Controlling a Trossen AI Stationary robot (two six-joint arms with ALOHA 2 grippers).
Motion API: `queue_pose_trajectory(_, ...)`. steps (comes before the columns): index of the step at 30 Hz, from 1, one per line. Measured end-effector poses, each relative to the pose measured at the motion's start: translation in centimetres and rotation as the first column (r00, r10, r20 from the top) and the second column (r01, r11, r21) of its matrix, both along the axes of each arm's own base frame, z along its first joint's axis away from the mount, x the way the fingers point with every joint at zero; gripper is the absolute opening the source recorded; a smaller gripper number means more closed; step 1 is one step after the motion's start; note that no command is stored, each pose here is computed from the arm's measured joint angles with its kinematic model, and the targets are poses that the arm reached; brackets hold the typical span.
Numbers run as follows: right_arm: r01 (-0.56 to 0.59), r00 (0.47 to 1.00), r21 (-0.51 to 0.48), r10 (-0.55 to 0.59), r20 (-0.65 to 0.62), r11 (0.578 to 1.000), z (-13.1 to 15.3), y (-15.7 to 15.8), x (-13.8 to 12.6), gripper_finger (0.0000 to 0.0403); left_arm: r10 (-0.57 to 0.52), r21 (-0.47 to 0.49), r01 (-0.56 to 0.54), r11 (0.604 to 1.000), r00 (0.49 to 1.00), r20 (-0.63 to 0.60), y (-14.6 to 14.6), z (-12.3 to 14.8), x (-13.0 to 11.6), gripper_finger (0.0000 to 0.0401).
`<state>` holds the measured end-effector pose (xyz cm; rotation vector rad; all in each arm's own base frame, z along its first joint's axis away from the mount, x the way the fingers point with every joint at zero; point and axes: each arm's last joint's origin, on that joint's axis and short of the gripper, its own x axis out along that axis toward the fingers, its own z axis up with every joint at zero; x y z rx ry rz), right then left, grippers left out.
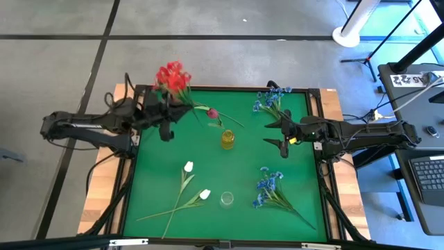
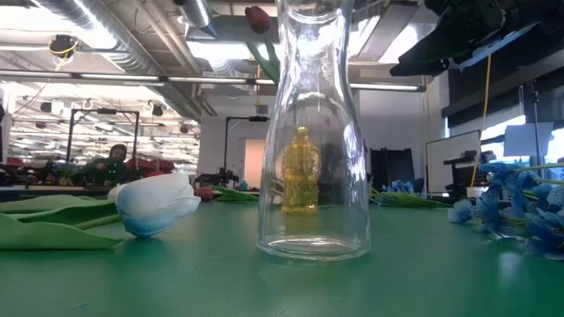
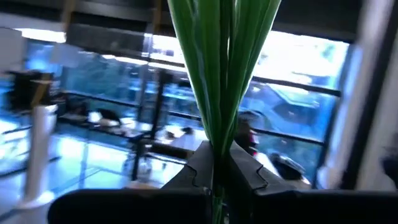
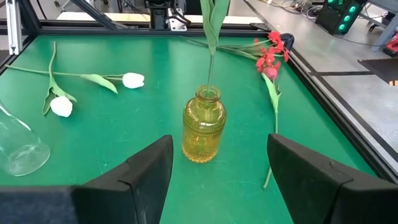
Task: Sort flowers into vase by color
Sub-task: Put the bottom orange flowers into the yellow vase
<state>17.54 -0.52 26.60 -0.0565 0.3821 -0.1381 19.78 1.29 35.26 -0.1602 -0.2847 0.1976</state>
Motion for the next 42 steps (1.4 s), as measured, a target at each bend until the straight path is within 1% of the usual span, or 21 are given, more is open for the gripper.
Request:
queue_pose_trajectory(6, 0.000, 1.000, 0.000, 0.000, 0.001, 1.000, 0.0, 0.0, 0.0, 0.0259, -0.108, 0.070, 0.105, 0.992, 0.994, 0.032, -2.9, -0.7, 2.2, 0.0009)
queue_pose_trajectory(8, 0.000, 1.000, 0.000, 0.000, 0.001, 1.000, 0.0, 0.0, 0.0, 0.0259, -0.105, 0.100, 0.102, 0.990, 0.994, 0.025, -3.9, -1.3, 3.2, 0.0009)
queue_pose_trajectory(10, 0.000, 1.000, 0.000, 0.000, 0.005, 1.000, 0.0, 0.0, 0.0, 0.0259, -0.075, 0.115, 0.072, 0.991, 0.997, 0.019, -4.6, -2.1, 4.4, 0.0009)
queue_pose_trajectory(13, 0.000, 1.000, 0.000, 0.000, 0.015, 1.000, 0.1, 0.0, 0.1, 0.0259, 0.007, 0.119, -0.008, 0.993, 1.000, 0.007, -4.9, -3.7, 6.4, 0.0009)
queue_pose_trajectory(18, -0.001, 1.000, 0.000, 0.001, 0.029, 1.000, 0.3, 0.0, 0.1, 0.0259, 0.147, 0.071, -0.147, 0.986, 0.989, 0.009, -4.1, -6.9, 9.5, 0.0009)
queue_pose_trajectory(20, -0.001, 1.000, 0.000, 0.001, 0.029, 1.000, 0.3, 0.0, 0.1, 0.0259, 0.194, 0.056, -0.194, 0.979, 0.981, 0.014, -3.9, -7.8, 10.3, 0.0009)
queue_pose_trajectory(22, -0.001, 1.000, 0.000, 0.001, 0.028, 1.000, 0.3, 0.0, 0.1, 0.0259, 0.250, 0.061, -0.249, 0.967, 0.968, -0.014, -3.7, -8.6, 11.1, 0.0009)
queue_pose_trajectory(24, -0.001, 1.000, 0.000, 0.001, 0.027, 1.000, 0.2, 0.0, 0.1, 0.0259, 0.310, 0.086, -0.305, 0.948, 0.949, -0.054, -3.5, -9.3, 11.7, 0.0009)
queue_pose_trajectory(26, 0.000, 1.000, 0.000, 0.000, 0.026, 1.000, 0.2, 0.0, 0.1, 0.0259, 0.348, 0.115, -0.338, 0.934, 0.934, -0.083, -3.4, -9.8, 12.2, 0.0009)
queue_pose_trajectory(33, 0.000, 1.000, 0.000, 0.000, 0.026, 1.000, 0.2, 0.0, 0.1, 0.0259, 0.369, 0.177, -0.343, 0.923, 0.918, -0.145, -3.3, -11.0, 13.3, 0.0009)
queue_pose_trajectory(42, -0.001, 1.000, 0.000, 0.001, 0.026, 1.000, 0.2, 0.0, 0.1, 0.0259, 0.375, 0.159, -0.347, 0.924, 0.903, -0.208, -2.6, -12.8, 14.0, 0.0009)
